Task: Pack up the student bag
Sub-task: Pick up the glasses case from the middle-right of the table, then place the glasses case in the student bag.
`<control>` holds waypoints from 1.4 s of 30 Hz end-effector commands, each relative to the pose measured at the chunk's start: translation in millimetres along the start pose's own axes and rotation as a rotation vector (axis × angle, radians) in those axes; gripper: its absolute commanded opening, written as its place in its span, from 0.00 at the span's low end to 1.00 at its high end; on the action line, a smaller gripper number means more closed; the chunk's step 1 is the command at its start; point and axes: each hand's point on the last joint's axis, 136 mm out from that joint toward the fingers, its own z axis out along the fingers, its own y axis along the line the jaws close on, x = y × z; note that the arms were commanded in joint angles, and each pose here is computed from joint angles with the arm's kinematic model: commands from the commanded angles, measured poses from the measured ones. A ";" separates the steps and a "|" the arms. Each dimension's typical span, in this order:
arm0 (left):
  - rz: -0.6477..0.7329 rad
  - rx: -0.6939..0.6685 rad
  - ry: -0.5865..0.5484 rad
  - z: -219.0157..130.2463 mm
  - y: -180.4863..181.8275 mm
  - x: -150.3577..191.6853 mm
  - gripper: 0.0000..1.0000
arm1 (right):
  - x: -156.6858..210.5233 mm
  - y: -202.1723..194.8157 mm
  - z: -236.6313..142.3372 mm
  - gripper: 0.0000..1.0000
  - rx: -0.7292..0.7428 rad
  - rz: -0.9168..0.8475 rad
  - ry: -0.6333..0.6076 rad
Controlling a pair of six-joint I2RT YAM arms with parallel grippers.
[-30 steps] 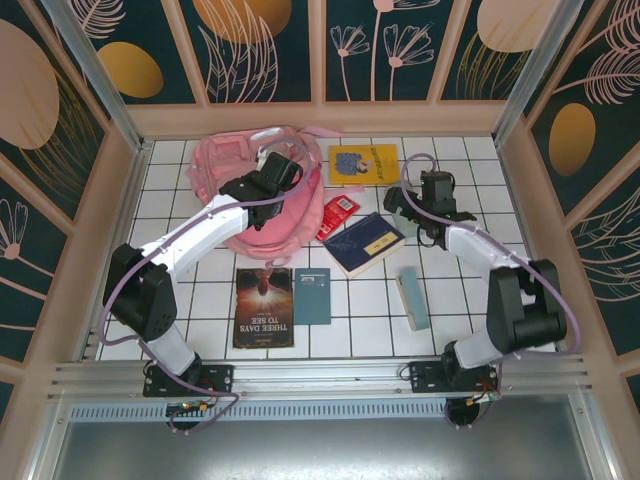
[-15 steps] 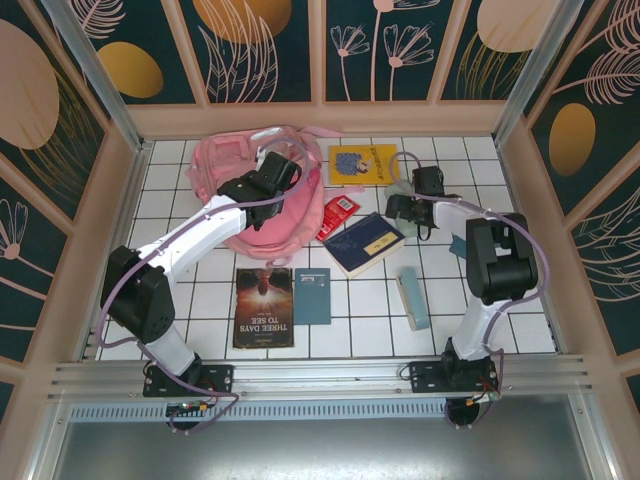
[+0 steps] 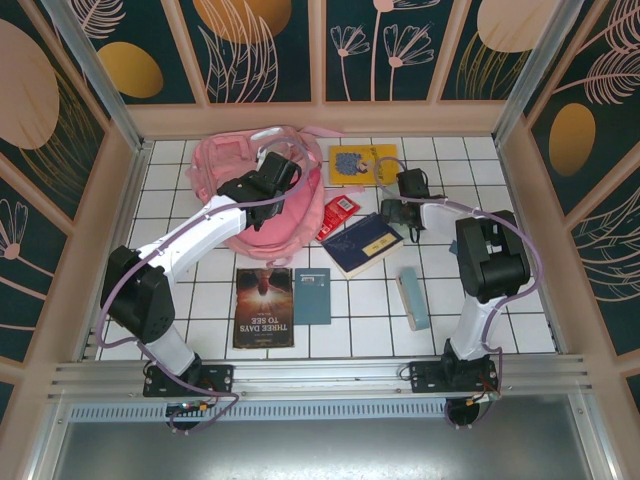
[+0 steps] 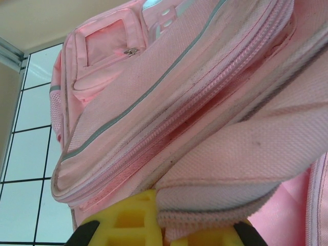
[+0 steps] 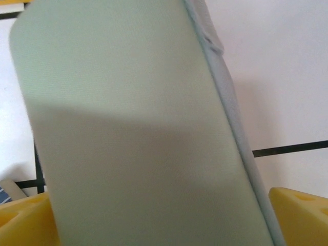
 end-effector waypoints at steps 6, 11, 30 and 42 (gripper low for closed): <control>-0.088 0.038 -0.109 -19.3 2.0 -30.2 0.00 | 26.3 -3.4 -3.9 0.99 0.021 -0.039 0.070; -0.085 0.038 -0.107 -18.1 1.2 -29.4 0.00 | 17.8 -7.2 -14.2 0.82 0.039 -0.011 0.032; -0.120 0.018 -0.138 -25.4 9.2 -36.6 0.00 | -22.4 131.6 -135.5 0.77 -0.431 0.028 -0.184; -0.144 0.049 -0.161 -34.3 10.1 -42.0 0.00 | 0.0 280.4 -152.1 0.77 -0.853 0.066 -0.099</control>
